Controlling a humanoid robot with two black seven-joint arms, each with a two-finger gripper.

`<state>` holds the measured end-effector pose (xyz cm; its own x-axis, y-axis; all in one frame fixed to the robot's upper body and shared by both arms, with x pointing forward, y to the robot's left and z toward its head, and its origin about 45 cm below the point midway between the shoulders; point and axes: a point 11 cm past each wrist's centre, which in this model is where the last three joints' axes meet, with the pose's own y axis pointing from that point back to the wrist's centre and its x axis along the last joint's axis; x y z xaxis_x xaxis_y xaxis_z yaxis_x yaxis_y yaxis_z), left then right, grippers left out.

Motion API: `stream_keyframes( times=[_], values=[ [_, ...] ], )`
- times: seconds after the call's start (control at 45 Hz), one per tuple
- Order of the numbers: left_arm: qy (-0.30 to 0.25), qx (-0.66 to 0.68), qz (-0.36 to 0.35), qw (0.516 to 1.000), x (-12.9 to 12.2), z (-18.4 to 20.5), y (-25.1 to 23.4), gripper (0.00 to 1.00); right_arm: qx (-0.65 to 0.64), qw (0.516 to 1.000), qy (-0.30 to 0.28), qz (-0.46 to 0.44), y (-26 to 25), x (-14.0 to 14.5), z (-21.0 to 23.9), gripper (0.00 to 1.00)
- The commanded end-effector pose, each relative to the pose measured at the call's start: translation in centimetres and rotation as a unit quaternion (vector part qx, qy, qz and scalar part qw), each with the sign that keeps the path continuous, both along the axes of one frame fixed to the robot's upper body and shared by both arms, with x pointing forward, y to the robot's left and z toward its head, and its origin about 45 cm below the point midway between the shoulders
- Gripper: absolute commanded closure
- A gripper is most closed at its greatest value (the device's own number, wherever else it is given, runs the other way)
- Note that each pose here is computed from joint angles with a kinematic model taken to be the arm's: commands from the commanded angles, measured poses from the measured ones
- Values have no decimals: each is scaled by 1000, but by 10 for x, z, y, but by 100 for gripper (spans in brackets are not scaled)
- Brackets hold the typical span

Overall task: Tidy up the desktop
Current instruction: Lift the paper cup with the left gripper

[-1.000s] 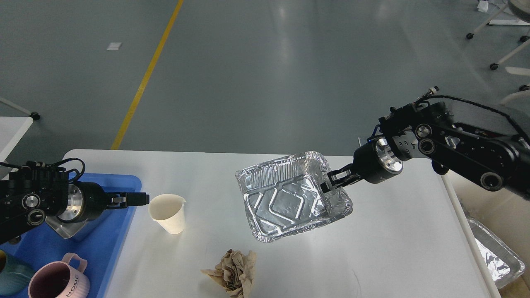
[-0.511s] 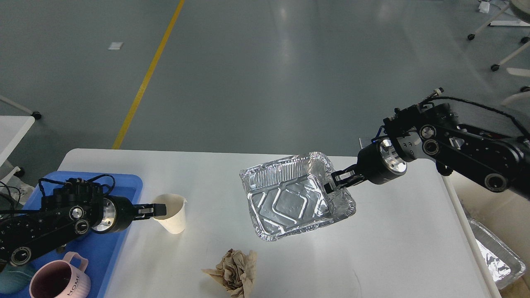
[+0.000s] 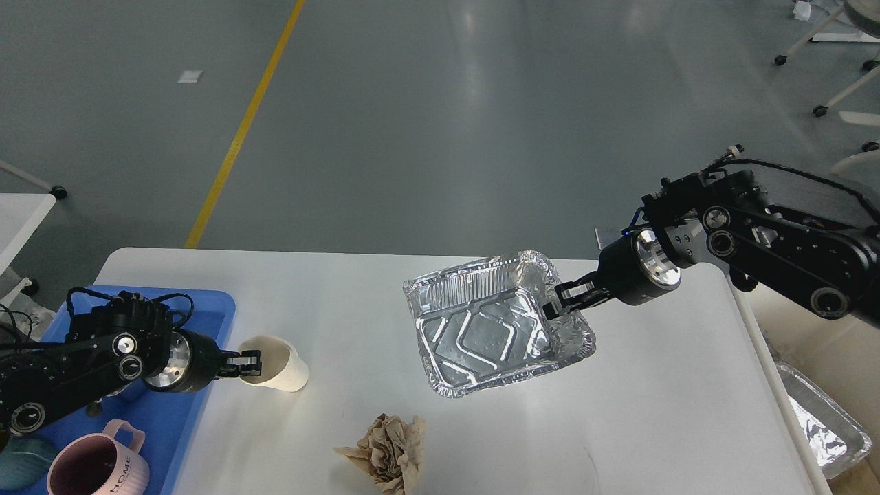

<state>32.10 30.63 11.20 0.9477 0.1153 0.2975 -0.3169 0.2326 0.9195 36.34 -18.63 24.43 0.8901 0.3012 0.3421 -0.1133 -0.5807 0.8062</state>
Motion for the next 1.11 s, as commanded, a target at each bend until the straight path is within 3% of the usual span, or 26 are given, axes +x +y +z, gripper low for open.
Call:
stream_keyframes(
  times=[0.0,0.178,0.378,0.4,0.622,0.733,0.933,1.088],
  values=[
    [-6,-8,4,1000,4,6,0,100,0,1000,3,-1,-1,-1,-2,100],
    [-13,-16,8,1000,9,18,6,100,0,1000,4,-2,-1,-1,-3,100],
    [-25,-55,12,998,16,62,29,100,0,1000,4,-2,-2,-1,-4,100],
    [-28,-75,7,997,17,86,36,100,0,1000,7,-3,-2,-2,-5,100],
    [-69,-150,-18,986,24,189,58,100,-1,1000,8,-3,-3,-3,-6,100],
    [-127,-183,-21,975,36,234,57,100,-1,1000,8,-3,-3,-3,-6,100],
    [-193,-231,-71,951,58,284,15,100,-1,1000,8,-3,-3,-3,-6,100],
    [-200,-269,-112,935,69,294,-27,100,-1,1000,5,-6,-5,-1,-4,100]
  ],
)
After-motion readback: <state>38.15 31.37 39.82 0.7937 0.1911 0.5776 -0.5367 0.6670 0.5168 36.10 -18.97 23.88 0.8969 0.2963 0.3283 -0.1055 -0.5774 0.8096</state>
